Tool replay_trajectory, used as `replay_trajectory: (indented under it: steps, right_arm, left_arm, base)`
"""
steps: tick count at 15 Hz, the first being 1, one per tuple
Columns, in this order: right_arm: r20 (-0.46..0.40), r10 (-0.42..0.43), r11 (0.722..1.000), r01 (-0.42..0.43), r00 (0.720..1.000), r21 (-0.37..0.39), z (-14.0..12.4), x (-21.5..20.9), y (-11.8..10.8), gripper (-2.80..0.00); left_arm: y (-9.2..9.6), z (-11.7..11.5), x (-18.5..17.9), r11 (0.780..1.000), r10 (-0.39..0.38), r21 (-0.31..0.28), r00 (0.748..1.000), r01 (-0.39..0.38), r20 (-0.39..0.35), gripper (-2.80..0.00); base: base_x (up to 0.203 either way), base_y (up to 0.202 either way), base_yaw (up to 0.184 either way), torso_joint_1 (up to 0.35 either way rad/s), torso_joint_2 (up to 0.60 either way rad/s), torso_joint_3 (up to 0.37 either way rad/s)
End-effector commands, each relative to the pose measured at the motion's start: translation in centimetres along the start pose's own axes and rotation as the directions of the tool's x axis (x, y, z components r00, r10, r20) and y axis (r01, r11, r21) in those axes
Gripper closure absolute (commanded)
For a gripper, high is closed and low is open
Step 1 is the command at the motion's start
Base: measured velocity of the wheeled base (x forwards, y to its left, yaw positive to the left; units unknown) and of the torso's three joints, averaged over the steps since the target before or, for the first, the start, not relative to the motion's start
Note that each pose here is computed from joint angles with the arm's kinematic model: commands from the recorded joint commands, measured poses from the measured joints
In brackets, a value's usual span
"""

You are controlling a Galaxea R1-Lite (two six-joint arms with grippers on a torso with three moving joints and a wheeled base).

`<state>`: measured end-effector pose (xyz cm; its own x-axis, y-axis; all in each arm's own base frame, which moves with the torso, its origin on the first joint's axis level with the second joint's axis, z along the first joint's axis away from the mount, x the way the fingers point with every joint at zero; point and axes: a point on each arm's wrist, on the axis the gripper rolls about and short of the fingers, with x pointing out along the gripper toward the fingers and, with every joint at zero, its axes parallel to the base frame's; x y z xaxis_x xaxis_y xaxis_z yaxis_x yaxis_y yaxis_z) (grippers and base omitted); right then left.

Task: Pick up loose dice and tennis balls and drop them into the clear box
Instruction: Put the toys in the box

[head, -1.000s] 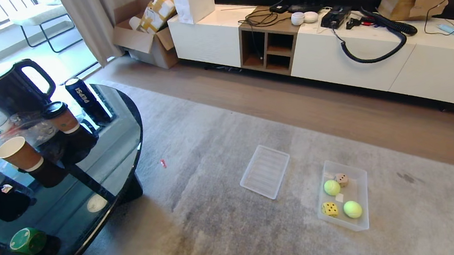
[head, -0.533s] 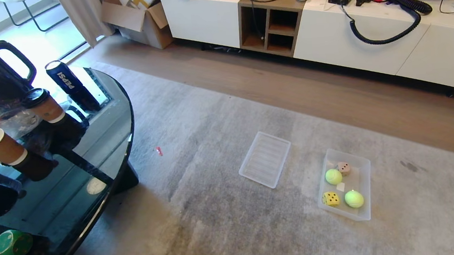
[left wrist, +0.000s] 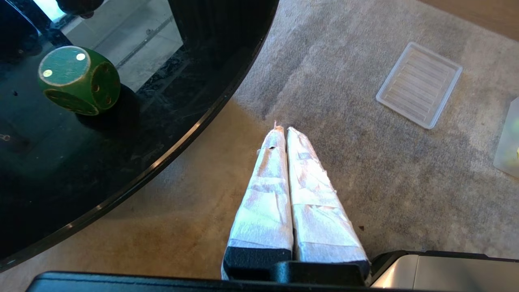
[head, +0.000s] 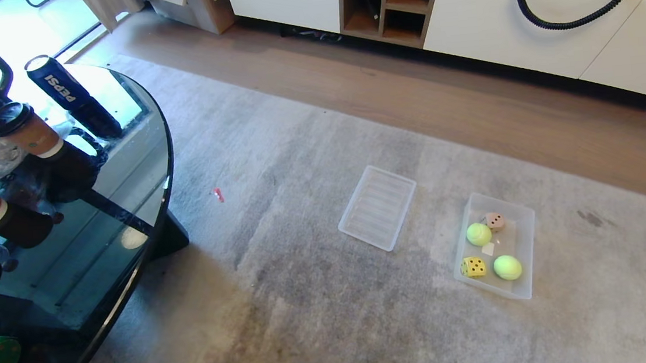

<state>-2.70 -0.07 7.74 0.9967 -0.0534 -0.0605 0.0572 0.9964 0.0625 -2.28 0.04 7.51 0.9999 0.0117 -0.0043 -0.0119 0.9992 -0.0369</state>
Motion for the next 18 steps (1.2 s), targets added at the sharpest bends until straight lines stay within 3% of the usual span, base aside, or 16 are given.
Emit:
replay_trajectory:
  steps: [1,18]
  right_arm:
    - [0.0,0.0,1.0,0.0,1.0,0.001,0.02,0.0,0.0,0.0]
    - [-0.001,0.0,1.0,0.0,1.0,0.001,0.0,0.0,0.0,0.0]
  left_arm:
    - [0.0,-0.01,0.01,1.0,0.001,-0.001,1.0,-0.001,-0.002,0.0]
    - [0.0,-0.01,0.01,1.0,0.001,0.0,1.0,-0.001,-0.002,0.0]
  base:
    - [0.0,0.0,0.0,0.002,0.0,-0.198]
    - [0.0,0.0,0.0,0.003,0.0,-0.2]
